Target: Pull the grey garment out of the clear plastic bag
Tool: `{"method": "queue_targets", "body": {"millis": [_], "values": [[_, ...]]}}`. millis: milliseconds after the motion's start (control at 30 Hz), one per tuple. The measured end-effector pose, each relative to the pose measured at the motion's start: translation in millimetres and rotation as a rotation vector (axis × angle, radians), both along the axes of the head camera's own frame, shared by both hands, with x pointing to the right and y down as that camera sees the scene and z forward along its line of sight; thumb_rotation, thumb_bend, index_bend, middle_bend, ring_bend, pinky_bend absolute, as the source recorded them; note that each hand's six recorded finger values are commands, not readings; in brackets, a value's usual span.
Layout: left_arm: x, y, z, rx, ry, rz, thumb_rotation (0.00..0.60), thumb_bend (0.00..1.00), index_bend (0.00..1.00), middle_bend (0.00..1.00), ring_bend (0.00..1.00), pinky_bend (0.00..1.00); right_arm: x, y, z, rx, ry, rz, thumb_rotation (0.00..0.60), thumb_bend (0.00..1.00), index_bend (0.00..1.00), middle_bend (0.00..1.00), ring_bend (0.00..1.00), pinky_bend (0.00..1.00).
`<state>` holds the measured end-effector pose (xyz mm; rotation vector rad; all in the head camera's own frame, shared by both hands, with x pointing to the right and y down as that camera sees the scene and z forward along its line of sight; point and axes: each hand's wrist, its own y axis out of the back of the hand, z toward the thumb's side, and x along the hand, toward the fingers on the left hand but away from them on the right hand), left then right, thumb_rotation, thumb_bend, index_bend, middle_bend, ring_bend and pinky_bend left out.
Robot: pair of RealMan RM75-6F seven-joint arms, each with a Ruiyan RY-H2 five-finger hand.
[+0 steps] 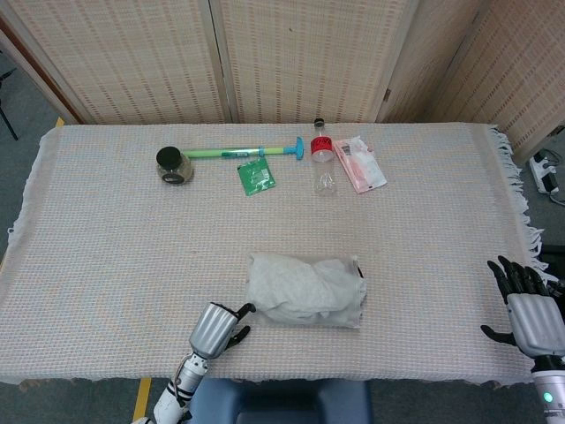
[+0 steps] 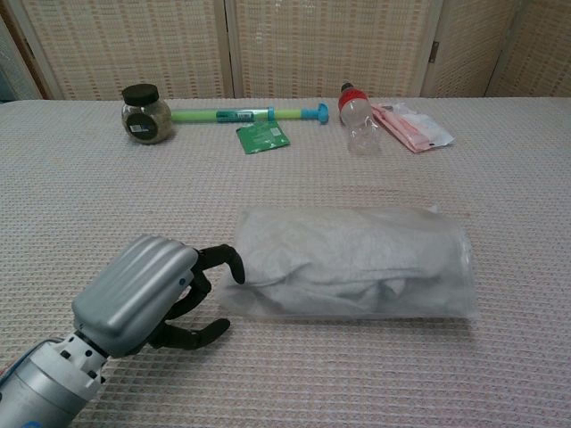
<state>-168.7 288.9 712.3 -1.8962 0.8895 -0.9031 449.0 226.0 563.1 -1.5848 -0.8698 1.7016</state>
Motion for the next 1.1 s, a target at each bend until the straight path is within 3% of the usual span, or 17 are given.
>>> {"method": "queue_targets", "body": {"millis": [167, 400, 867, 1100], "values": [[2.7, 0.3, 5.8, 0.004, -0.006, 0.012, 0.6, 0.32, 0.5, 1.0, 1.0, 1.0, 0.8, -0.5, 0.0, -0.002, 0.0, 0.002, 0.6, 0.05, 0.0, 0.0, 0.0, 0.0], [7.0, -1.7, 11.7, 0.007, 0.0, 0.017, 0.6, 0.41, 0.52, 1.0, 1.0, 1.0, 1.0, -0.3, 1.7, -0.016, -0.002, 0.003, 0.6, 0.05, 0.0, 0.0, 0.0, 0.0], [10.6, -8.5, 19.3, 0.016, 0.022, 0.007, 0.6, 0.42, 0.62, 1.0, 1.0, 1.0, 0.8, 0.2, 4.6, -0.04, -0.004, 0.004, 0.6, 0.05, 0.0, 0.0, 0.0, 0.0], [13.3, -9.5, 18.2, 0.02, 0.045, 0.006, 0.6, 0.51, 0.67, 1.0, 1.0, 1.0, 0.5, 0.4, 5.7, -0.044, 0.0, 0.004, 0.6, 0.05, 0.0, 0.0, 0.0, 0.0]]}}
